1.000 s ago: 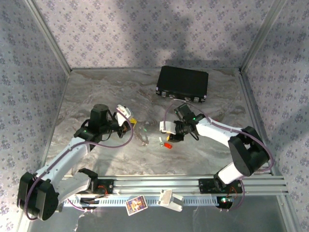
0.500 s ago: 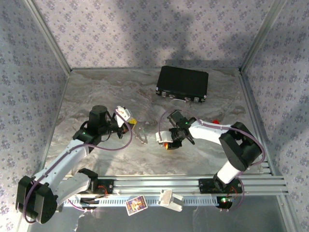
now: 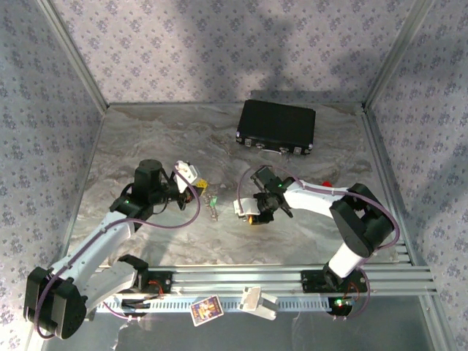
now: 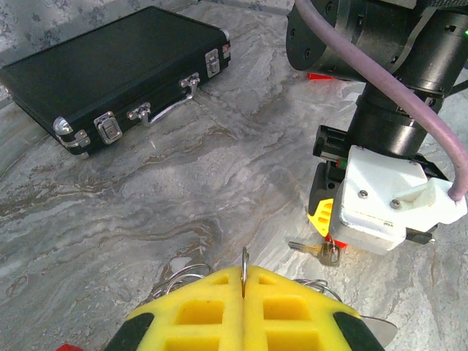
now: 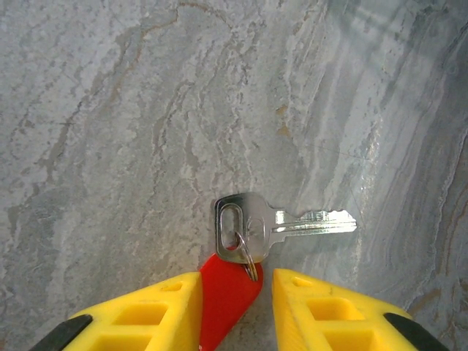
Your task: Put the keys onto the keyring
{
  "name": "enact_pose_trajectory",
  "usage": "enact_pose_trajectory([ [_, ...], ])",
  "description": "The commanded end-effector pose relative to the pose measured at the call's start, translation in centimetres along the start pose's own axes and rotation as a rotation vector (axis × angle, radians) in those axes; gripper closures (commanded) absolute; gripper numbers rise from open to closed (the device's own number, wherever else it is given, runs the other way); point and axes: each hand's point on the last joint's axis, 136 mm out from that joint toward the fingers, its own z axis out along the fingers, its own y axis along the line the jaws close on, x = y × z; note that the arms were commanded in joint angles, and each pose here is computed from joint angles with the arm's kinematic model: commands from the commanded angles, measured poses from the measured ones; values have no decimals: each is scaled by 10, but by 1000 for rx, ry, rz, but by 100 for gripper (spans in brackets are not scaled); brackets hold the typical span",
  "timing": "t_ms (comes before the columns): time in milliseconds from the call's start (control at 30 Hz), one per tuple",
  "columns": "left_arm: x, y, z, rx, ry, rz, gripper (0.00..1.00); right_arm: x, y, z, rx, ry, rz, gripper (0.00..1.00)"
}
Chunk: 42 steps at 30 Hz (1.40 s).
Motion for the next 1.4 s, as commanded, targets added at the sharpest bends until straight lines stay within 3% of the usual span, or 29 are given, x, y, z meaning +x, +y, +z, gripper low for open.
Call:
enact_pose_trajectory([
  [0,-13,-7,-2,30,-52,51,100,-11,-2,-1,-12,-25,-40,70],
  [767,-14,-8,-2,36,-53,53,100,-8,-1,5,-32,9,-43,84],
  [1133,-14,-9,-3,40,-51,57,100,-7,-1,5,-30,14,-45,98],
  [1367,-17,-12,-6,45,-72,76,100,-24,-8,-21,41,-44,7,100],
])
